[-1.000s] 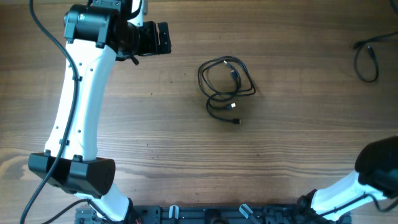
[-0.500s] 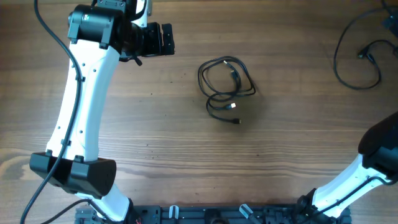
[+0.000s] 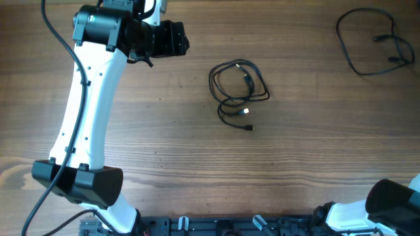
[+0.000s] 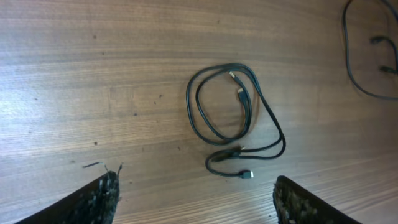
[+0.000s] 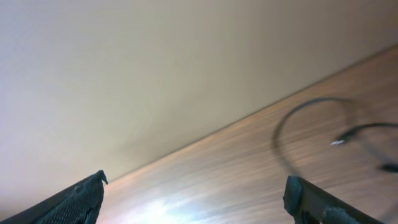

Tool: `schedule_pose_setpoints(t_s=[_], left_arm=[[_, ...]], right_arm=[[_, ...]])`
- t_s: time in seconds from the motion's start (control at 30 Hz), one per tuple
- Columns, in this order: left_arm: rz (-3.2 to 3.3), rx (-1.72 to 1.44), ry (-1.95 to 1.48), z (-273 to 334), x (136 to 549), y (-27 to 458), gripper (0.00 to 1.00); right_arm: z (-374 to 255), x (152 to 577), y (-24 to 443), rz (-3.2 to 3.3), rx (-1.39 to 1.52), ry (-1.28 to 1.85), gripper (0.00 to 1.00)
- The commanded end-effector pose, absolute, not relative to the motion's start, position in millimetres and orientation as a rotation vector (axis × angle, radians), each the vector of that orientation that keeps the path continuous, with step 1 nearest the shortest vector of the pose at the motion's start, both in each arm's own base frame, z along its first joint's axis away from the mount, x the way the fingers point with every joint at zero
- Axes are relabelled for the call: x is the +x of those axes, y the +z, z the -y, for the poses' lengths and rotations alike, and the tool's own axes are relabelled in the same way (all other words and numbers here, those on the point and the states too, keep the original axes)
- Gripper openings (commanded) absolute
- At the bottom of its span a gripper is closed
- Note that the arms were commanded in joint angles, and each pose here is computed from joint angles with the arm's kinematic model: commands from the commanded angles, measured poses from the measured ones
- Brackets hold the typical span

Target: Untangle cables

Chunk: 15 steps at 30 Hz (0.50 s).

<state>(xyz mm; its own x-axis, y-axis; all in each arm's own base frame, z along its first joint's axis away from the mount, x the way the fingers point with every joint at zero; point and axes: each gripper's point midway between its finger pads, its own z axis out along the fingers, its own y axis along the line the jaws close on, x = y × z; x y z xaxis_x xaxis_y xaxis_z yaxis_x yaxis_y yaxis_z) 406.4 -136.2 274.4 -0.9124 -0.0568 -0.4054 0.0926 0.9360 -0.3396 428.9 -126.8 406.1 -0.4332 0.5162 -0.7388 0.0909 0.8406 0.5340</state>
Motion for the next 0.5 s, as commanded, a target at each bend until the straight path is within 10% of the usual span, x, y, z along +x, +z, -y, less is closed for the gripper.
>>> schedule_pose_setpoints(t_s=[0.0,0.47], left_arm=[[-2.752,0.048,-0.525,147,400,255,0.77],[-2.634,0.948,-0.522,255,362,163,0.73]], right_arm=[[79,428,394,-2.059,0.237,0.672,0.92],[63,429,352,-2.219,0.268,0.584,0.91]])
